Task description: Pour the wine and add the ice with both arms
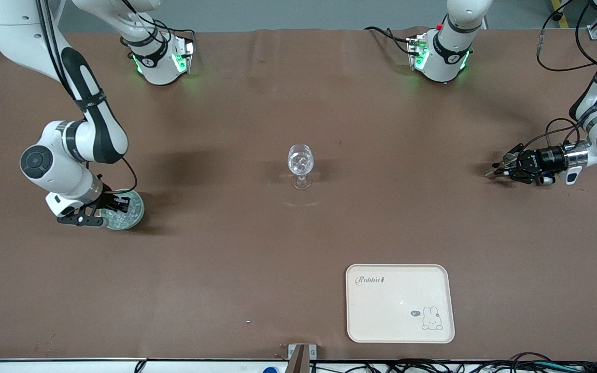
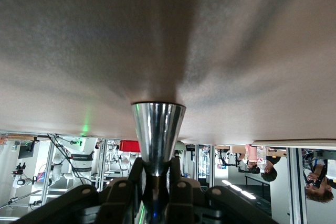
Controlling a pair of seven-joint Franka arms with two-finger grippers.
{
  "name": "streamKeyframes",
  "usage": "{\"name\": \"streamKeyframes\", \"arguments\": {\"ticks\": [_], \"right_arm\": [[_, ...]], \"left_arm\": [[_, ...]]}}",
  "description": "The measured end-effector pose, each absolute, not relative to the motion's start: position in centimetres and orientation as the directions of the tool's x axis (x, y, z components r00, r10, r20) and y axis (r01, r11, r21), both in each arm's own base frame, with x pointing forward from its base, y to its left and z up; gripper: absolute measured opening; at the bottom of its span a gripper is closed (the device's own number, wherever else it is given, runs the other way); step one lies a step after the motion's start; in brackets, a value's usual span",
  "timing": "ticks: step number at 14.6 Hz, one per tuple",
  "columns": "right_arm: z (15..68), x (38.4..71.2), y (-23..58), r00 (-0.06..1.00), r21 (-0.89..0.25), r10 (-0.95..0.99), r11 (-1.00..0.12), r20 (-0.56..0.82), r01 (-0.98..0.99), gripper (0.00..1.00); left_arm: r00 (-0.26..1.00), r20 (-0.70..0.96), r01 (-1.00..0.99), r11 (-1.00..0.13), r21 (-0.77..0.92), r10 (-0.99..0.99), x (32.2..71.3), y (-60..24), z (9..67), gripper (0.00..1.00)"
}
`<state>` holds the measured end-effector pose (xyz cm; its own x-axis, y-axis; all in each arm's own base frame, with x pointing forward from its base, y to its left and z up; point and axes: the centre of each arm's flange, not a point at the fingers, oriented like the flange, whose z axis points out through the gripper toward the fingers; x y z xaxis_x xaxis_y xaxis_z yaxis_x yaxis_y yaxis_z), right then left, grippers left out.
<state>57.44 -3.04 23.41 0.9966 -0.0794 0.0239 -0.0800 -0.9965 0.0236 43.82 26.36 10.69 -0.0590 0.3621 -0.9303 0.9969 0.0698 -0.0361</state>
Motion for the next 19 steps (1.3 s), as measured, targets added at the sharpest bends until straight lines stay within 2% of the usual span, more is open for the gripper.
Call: {"name": "streamKeyframes", "arguments": {"ticks": [2, 5, 8, 11, 15, 19], "right_arm": [[23.7, 57.7, -3.0, 0.997, 0.024, -0.079, -0.997, 0.022, -0.080, 0.22], [25.7, 58.8, -3.0, 0.993, 0.027, -0.097, -0.995, -0.060, -0.096, 0.22], [31.7, 60.7, -2.6, 0.985, 0.029, -0.132, -0.991, -0.110, -0.129, 0.22], [38.8, 61.3, 0.2, 0.976, 0.023, -0.186, -0.982, -0.113, -0.185, 0.22], [44.6, 60.2, 12.7, 0.947, 0.008, -0.301, -0.953, -0.110, -0.302, 0.22], [47.2, 56.3, 26.5, 0.921, -0.031, -0.380, -0.923, -0.090, -0.384, 0.22]], "left_arm": [[-0.060, -0.931, 0.997, 0.072, -0.036, 0.361, 43.7, 26.5, 10.7, 0.21], [-0.050, -0.936, 0.998, 0.064, -0.030, 0.350, 43.9, 26.4, 11.5, 0.21], [0.004, -0.953, 1.000, 0.007, 0.006, 0.304, 45.2, 25.0, 15.5, 0.21], [0.034, -0.952, 0.998, -0.057, 0.017, 0.304, 48.1, 21.8, 21.3, 0.21], [0.074, -0.945, 0.993, -0.112, 0.040, 0.319, 51.4, 15.5, 29.1, 0.21], [0.143, -0.928, 0.976, -0.205, 0.074, 0.345, 53.7, 6.1, 35.3, 0.21]]}}
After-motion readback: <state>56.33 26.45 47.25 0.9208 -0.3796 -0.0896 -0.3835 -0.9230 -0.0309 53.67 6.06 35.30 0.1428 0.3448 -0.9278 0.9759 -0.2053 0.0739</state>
